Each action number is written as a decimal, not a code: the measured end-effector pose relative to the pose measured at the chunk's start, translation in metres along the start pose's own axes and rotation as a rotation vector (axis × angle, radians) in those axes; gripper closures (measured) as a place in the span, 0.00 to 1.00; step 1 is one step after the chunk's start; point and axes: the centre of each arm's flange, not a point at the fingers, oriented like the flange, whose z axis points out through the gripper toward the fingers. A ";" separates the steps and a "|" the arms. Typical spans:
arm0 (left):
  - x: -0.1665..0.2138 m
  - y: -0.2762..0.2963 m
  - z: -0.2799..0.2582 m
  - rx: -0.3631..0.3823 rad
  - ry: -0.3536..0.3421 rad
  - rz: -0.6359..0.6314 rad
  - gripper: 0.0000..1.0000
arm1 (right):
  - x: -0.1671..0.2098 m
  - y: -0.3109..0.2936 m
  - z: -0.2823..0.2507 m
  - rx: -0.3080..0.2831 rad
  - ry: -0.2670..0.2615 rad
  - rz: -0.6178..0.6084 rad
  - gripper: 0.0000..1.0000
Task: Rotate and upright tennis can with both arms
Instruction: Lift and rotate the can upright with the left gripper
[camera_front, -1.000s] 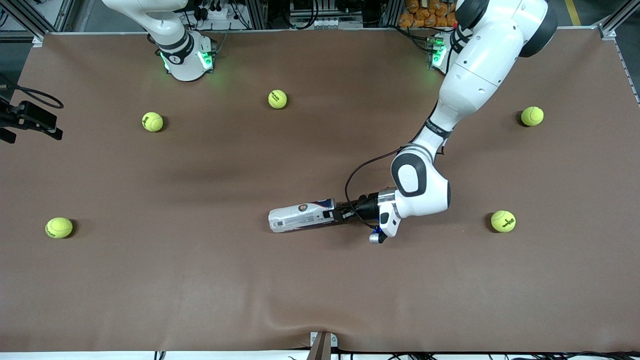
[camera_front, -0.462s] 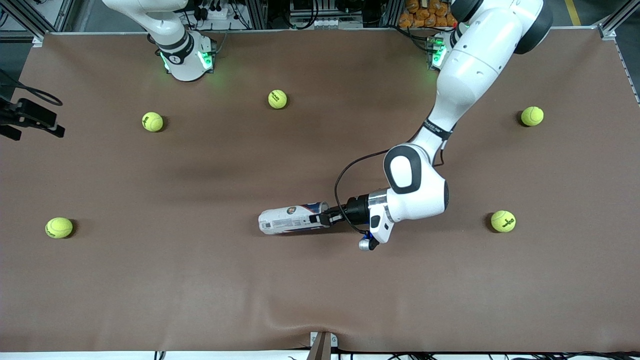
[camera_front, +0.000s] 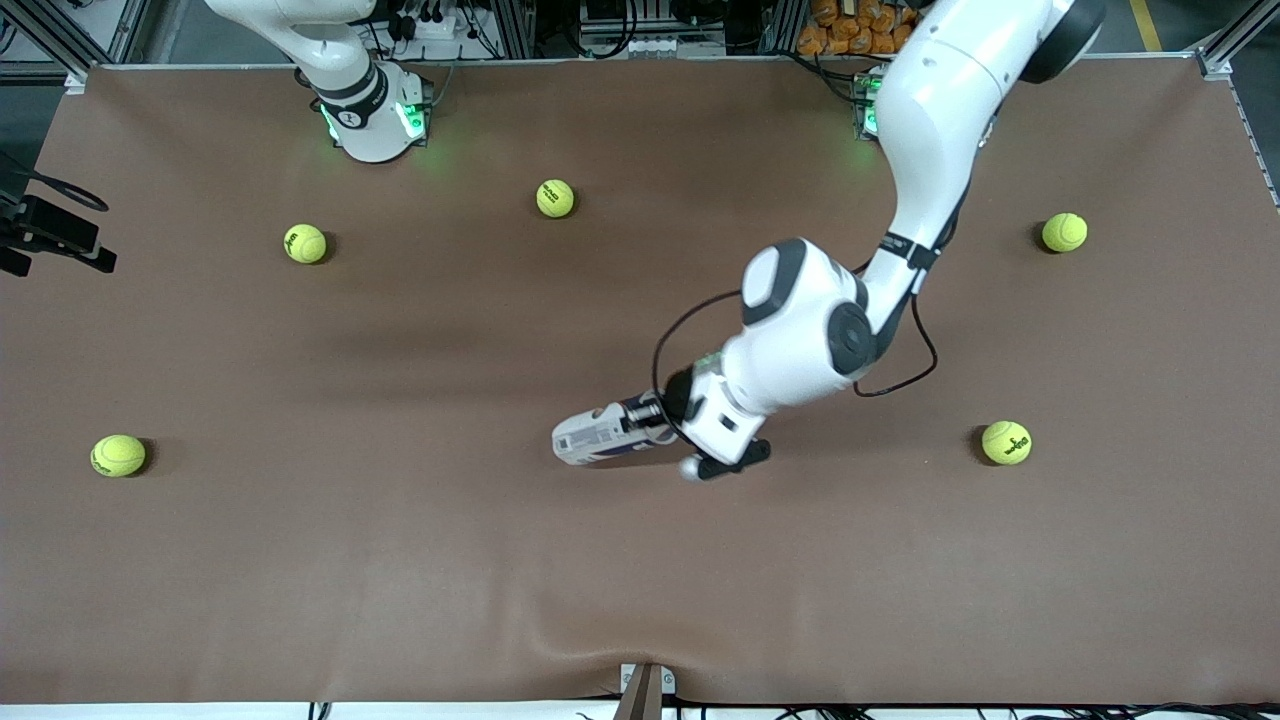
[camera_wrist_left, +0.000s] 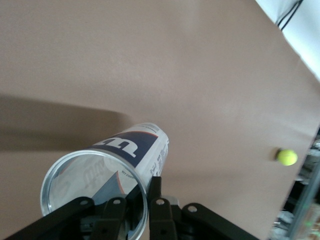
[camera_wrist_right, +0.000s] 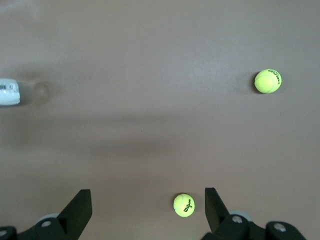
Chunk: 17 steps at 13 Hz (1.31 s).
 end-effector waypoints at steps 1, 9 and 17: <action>-0.016 0.013 0.001 0.037 0.023 0.053 0.94 | 0.000 0.000 0.000 -0.005 -0.001 0.020 0.00; -0.104 0.043 0.044 0.390 0.128 0.459 0.94 | 0.000 0.000 0.000 -0.061 -0.005 0.047 0.00; -0.122 0.042 0.057 0.462 0.093 0.616 0.65 | 0.000 -0.006 0.000 -0.061 -0.006 0.036 0.00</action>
